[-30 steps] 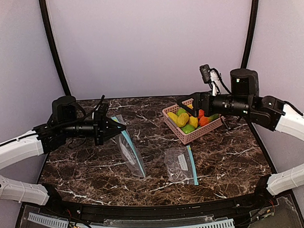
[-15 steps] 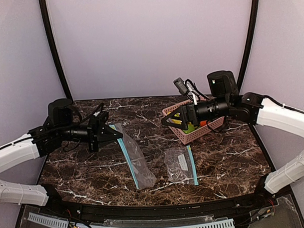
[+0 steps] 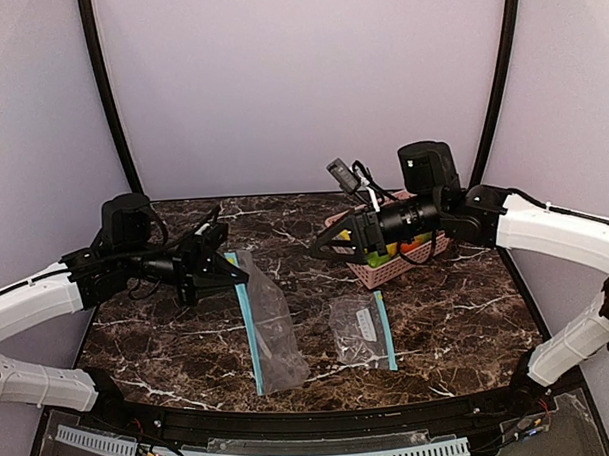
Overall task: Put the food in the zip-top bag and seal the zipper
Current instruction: Pass from the left arm to the right
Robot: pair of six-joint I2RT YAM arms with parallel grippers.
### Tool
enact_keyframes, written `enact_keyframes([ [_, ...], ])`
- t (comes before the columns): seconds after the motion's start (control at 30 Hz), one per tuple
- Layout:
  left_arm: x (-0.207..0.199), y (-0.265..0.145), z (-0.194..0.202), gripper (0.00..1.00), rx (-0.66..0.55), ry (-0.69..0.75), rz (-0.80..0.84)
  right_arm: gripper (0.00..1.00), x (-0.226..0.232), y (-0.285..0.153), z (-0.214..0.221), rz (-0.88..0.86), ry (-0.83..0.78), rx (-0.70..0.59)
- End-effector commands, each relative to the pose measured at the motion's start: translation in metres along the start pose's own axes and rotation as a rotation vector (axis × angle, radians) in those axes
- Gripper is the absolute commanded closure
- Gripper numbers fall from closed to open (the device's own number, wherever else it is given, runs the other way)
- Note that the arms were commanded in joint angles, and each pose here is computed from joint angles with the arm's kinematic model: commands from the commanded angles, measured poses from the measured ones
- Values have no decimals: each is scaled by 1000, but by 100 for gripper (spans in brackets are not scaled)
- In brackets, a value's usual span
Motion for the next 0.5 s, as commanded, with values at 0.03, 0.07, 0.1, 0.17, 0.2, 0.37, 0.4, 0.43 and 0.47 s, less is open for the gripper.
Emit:
enact_keyframes([
  [0.03,-16,4,7,99,95,202,18,1,18,6,-12,-145,-101,-36],
  [0.07,-16,5,8,99,105,205,1,1,19,7,-12,-159,-107,-37],
  [0.1,-17,6,8,99,106,264,-6,2,19,8,-11,-172,-108,-33],
  [0.17,-15,5,9,99,112,325,-47,2,20,12,-8,-196,-117,-28],
  [0.2,-18,5,10,99,113,365,-55,2,21,14,-7,-209,-123,-25],
  [0.37,-8,4,13,99,151,581,-162,1,22,22,2,-255,-150,0],
  [0.4,-5,5,14,99,161,604,-172,1,23,24,3,-260,-159,3],
  [0.43,-4,6,15,99,182,649,-178,1,23,25,3,-263,-169,3],
  [0.47,-4,9,19,99,210,671,-169,1,23,26,3,-264,-180,4],
])
Point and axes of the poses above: each gripper's point midway between its finger pads, its own y axis out along the fingers, its own x axis along the line the jaws close on, z = x × y, the point moved 9 cm from there along -y, back along the fingers, and after that the axes turned 4 degrees about -y, right-handed, at the moved point
